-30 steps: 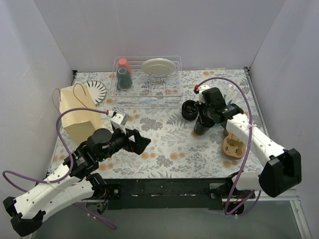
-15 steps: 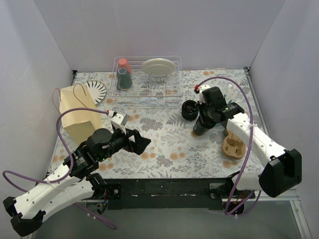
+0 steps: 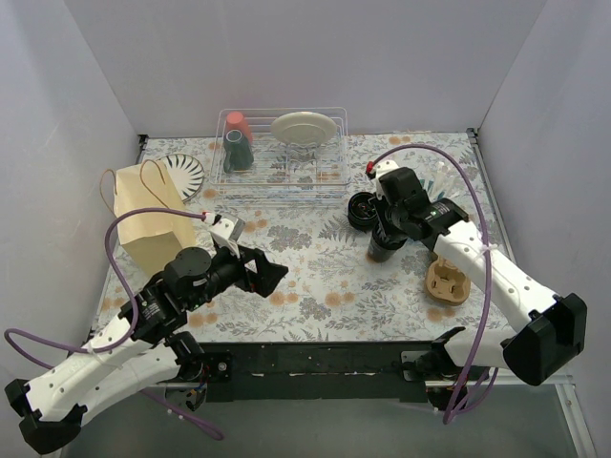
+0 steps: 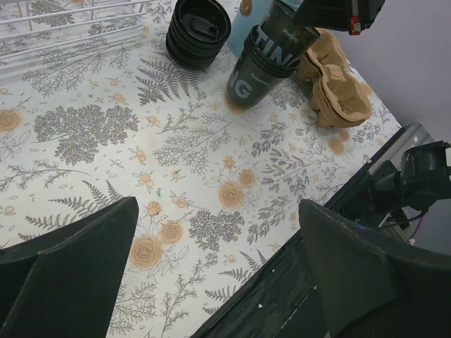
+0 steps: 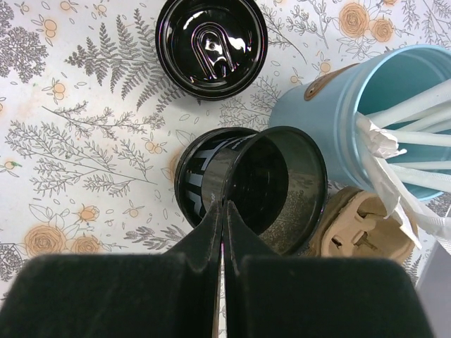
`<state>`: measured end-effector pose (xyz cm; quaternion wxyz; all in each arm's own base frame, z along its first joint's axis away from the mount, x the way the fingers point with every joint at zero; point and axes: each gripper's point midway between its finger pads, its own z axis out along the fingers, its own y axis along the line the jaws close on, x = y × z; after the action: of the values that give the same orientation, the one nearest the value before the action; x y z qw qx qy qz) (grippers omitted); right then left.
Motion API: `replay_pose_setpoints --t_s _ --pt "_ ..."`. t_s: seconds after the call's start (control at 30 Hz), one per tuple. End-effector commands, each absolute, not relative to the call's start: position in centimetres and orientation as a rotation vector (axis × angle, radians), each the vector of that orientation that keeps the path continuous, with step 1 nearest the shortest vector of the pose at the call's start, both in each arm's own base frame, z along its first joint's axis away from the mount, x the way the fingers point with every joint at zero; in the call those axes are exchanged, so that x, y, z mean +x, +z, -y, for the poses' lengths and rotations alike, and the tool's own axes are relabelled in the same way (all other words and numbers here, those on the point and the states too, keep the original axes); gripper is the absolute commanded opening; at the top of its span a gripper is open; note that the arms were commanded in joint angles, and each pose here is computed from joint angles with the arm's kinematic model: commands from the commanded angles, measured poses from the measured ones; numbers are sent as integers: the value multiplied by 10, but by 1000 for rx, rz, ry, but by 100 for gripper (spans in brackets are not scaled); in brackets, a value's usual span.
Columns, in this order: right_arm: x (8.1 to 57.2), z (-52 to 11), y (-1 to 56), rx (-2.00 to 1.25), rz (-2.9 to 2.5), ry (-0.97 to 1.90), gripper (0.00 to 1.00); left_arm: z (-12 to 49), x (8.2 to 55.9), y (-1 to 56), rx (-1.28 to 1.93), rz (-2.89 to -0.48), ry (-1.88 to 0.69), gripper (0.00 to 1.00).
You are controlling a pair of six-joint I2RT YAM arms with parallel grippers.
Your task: Pack the takeout coffee
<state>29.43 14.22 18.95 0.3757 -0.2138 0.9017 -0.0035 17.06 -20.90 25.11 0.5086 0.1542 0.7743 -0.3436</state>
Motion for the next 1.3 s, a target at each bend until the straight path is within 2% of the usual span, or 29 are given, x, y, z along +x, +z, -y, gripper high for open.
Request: replay_pose_setpoints --t_s 0.0,0.43,0.8,1.0,1.07,1.27 --pt "299 -138 220 -500 -2230 -88 1 207 170 255 370 -1838 -831 98" --pt "300 -128 293 -495 -2091 -159 1 199 173 263 328 -1805 -814 98" --pt "282 -180 330 -599 -1919 -2 1 190 178 270 262 -1783 -788 98" --pt "262 -214 326 -710 -1751 -12 1 180 183 284 120 -1817 -783 98" --pt "246 -230 306 -843 -1686 -71 1 178 184 298 63 -1808 -803 98" --pt "227 -257 286 -933 -1531 -133 1 175 191 310 -111 -1894 -789 98"
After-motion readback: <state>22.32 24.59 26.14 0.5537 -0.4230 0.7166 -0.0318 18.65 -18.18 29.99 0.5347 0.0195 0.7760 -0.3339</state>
